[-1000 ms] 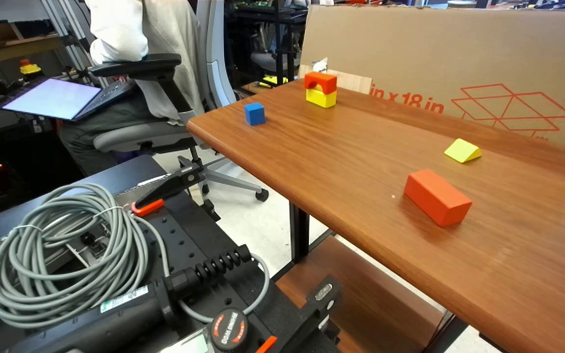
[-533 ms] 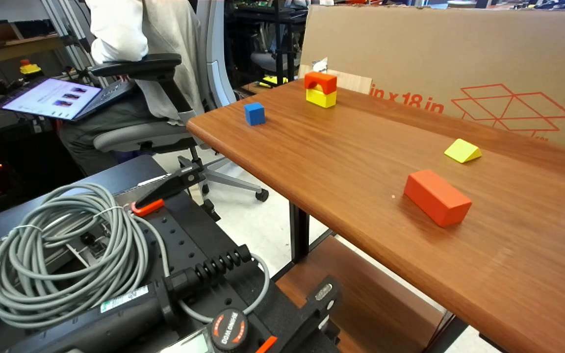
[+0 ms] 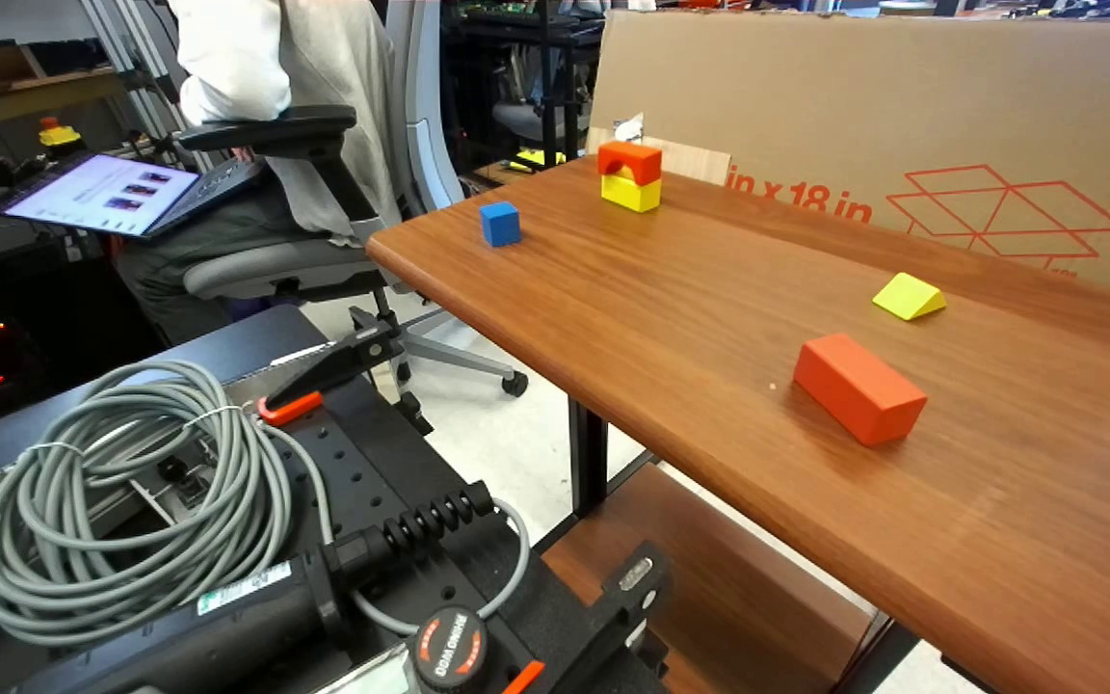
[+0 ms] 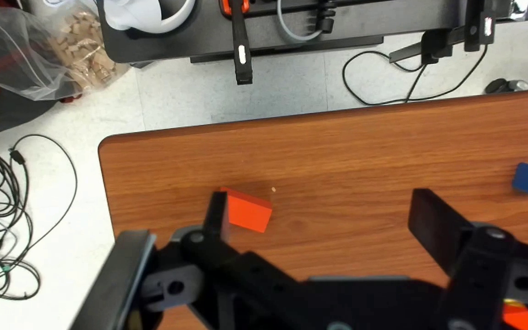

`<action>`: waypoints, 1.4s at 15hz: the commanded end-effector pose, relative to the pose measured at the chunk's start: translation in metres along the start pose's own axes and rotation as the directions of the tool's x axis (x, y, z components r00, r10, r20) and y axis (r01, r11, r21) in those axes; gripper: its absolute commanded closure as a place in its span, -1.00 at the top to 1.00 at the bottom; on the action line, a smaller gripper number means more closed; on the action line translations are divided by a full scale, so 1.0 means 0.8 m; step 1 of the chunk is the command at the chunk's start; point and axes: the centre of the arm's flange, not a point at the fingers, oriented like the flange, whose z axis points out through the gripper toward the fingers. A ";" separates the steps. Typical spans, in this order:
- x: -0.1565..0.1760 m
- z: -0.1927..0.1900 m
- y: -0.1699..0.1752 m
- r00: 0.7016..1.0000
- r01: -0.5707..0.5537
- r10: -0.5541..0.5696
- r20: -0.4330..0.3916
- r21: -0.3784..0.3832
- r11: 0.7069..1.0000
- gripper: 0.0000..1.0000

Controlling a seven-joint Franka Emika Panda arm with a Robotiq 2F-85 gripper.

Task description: Stack the orange block on top of the other orange block

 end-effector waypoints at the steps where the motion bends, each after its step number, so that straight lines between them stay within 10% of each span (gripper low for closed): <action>1: 0.025 0.029 0.005 1.000 -0.014 0.014 0.007 -0.035 0.999 1.00; 21: 0.079 0.178 0.046 0.971 -0.113 0.138 0.193 -0.136 0.984 1.00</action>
